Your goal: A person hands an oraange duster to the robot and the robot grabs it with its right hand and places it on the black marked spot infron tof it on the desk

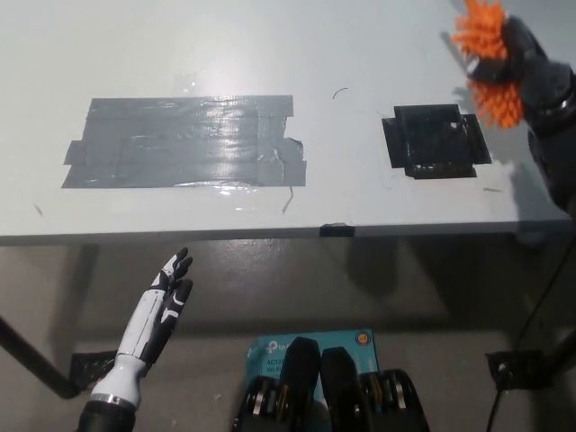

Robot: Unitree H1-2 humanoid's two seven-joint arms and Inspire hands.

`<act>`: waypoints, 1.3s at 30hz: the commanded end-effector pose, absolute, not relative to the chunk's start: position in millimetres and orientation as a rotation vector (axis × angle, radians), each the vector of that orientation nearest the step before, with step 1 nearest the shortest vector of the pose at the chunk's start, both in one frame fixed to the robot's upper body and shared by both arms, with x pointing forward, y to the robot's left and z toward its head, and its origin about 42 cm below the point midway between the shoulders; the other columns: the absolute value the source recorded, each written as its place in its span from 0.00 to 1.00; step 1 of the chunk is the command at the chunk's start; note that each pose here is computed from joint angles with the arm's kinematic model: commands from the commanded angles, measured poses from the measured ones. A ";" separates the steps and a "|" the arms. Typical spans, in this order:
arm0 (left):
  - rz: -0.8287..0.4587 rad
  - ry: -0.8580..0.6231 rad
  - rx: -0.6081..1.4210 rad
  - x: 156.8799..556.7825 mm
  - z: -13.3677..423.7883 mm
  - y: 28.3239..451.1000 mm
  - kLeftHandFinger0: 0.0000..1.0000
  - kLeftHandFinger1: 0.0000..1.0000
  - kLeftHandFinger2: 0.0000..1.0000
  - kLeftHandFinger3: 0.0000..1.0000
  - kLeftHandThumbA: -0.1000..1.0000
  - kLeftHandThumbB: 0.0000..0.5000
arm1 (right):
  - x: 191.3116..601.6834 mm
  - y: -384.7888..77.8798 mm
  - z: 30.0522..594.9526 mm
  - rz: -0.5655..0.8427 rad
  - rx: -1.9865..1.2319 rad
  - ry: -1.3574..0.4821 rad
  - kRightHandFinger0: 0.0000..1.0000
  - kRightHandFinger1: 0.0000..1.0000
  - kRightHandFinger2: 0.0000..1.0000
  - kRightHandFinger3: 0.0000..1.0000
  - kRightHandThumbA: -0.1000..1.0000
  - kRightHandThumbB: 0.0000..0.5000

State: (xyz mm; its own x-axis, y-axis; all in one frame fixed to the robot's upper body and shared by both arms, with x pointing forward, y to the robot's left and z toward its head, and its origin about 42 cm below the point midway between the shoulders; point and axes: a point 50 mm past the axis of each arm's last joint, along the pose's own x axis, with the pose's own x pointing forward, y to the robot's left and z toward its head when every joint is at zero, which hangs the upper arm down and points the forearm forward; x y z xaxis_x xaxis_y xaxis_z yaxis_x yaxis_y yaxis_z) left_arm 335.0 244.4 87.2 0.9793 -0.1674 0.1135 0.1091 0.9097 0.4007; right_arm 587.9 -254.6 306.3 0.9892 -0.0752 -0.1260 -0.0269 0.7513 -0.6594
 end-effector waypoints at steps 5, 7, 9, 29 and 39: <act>-0.144 -0.211 0.402 344.4 102.8 243.3 1.00 1.00 1.00 1.00 1.00 0.33 | 590.1 -246.8 310.4 0.046 -0.752 0.141 0.24 0.75 1.00 1.00 0.00 0.39; -0.147 -0.212 0.402 344.5 102.5 243.1 1.00 1.00 1.00 1.00 1.00 0.31 | 589.4 -245.6 305.3 0.102 -0.764 0.165 0.56 0.97 1.00 1.00 0.00 0.39; -0.151 -0.216 0.405 346.2 103.0 242.5 1.00 1.00 1.00 1.00 1.00 0.31 | 588.6 -245.9 302.9 0.216 -0.775 0.205 1.00 1.00 1.00 1.00 0.27 0.42; -0.160 -0.209 0.415 348.0 104.4 242.1 1.00 1.00 1.00 1.00 1.00 0.32 | 587.8 -243.8 320.0 0.300 -0.566 0.103 1.00 1.00 1.00 1.00 0.75 0.76; -0.165 -0.231 0.421 356.8 109.3 238.3 1.00 1.00 1.00 1.00 1.00 0.35 | 573.2 -265.5 391.8 0.163 -0.576 -0.182 1.00 1.00 1.00 1.00 0.87 0.75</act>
State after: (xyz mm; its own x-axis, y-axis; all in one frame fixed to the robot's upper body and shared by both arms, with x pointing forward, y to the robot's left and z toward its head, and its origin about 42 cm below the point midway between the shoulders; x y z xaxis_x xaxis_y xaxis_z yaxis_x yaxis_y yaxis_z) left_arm 347.0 239.5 96.8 0.9734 -0.1835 0.1375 0.1133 0.9063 0.4072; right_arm 580.0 -246.6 315.1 0.9614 0.2409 -0.1333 -0.2747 0.8060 -0.5244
